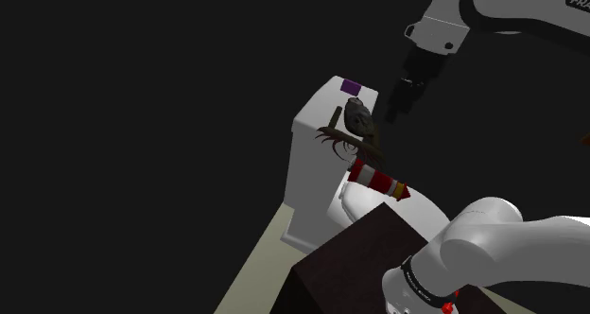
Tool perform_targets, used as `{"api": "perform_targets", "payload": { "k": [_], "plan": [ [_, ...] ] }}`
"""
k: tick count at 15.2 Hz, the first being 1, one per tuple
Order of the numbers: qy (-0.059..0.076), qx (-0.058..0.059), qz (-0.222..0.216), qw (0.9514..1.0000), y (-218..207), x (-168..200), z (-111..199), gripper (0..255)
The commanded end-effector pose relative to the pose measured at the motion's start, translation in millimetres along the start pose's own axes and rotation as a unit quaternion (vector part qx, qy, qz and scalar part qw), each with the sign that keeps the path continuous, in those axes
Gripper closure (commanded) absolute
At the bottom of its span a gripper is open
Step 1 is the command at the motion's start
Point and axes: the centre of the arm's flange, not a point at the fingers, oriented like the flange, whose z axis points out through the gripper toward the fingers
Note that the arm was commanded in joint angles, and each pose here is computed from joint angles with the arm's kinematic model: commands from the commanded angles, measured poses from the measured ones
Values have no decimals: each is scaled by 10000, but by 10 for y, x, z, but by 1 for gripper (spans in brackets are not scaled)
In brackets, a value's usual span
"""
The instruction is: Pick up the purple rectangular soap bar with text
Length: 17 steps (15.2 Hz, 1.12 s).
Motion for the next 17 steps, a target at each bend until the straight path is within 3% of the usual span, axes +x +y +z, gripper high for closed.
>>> {"api": "perform_targets", "payload": {
  "k": [1, 17],
  "plan": [
    [0, 0, 0, 10000, 0, 0, 0, 0],
    [118, 33, 200, 9997, 1619, 1293, 315, 0]
  ]
}}
